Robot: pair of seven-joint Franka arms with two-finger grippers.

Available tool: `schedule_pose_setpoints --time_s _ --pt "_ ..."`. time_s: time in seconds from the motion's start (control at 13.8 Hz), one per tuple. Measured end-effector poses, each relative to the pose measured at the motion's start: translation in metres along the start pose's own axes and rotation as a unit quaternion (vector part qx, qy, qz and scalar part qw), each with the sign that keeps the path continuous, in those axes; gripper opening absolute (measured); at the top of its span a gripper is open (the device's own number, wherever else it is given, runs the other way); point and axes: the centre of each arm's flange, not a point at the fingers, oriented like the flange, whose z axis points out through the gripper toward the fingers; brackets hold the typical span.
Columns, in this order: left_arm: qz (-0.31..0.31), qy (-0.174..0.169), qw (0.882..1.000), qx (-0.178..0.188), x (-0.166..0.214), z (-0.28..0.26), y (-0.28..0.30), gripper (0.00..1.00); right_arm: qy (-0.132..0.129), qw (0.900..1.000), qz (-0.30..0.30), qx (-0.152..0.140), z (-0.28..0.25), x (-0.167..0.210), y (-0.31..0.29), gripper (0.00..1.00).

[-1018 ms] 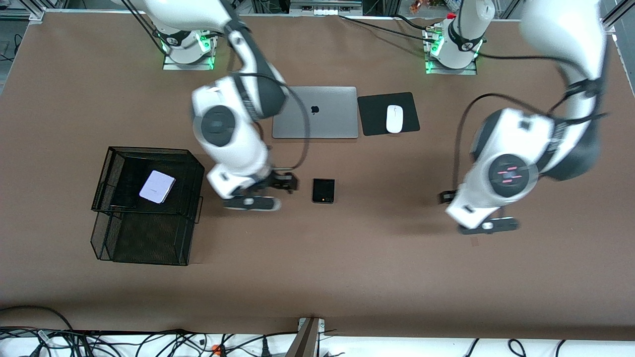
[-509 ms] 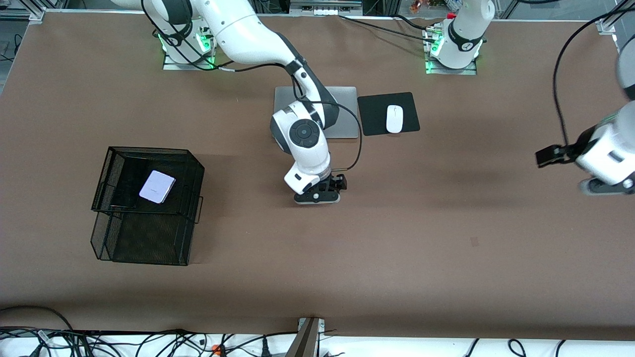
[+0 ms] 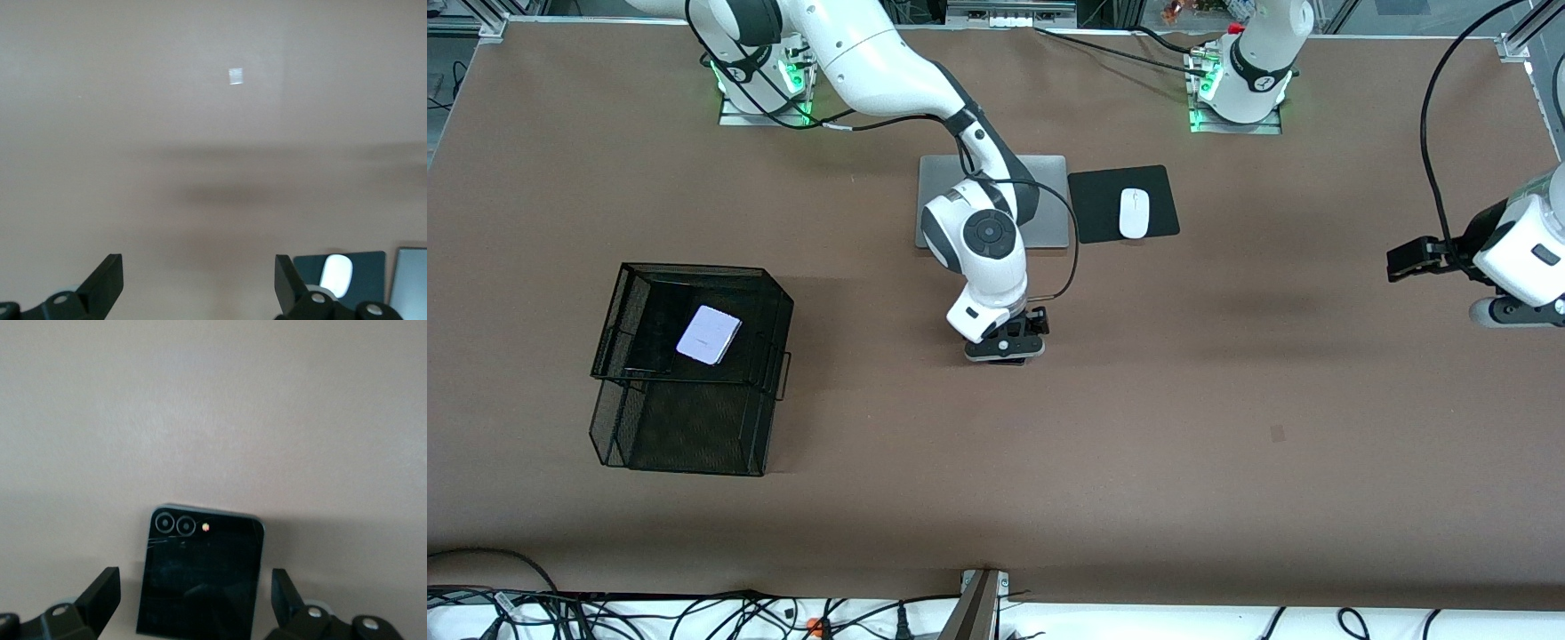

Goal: Place phones with both arms
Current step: 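Grasp the flip phone with the right gripper while the left gripper withdraws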

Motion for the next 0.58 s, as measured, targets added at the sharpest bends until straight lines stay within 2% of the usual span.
schedule_pose_setpoints --time_s 0.36,0.58 --pt "0.011 0.007 1.0 -0.009 -0.026 -0.029 0.01 1.0 0.0 1.0 -0.021 -0.022 0.016 -0.012 -0.003 1.0" --pt "0.023 0.007 0.999 -0.02 -0.039 -0.035 -0.005 1.0 0.0 0.999 -0.025 -0.029 0.022 -0.015 -0.002 1.0"
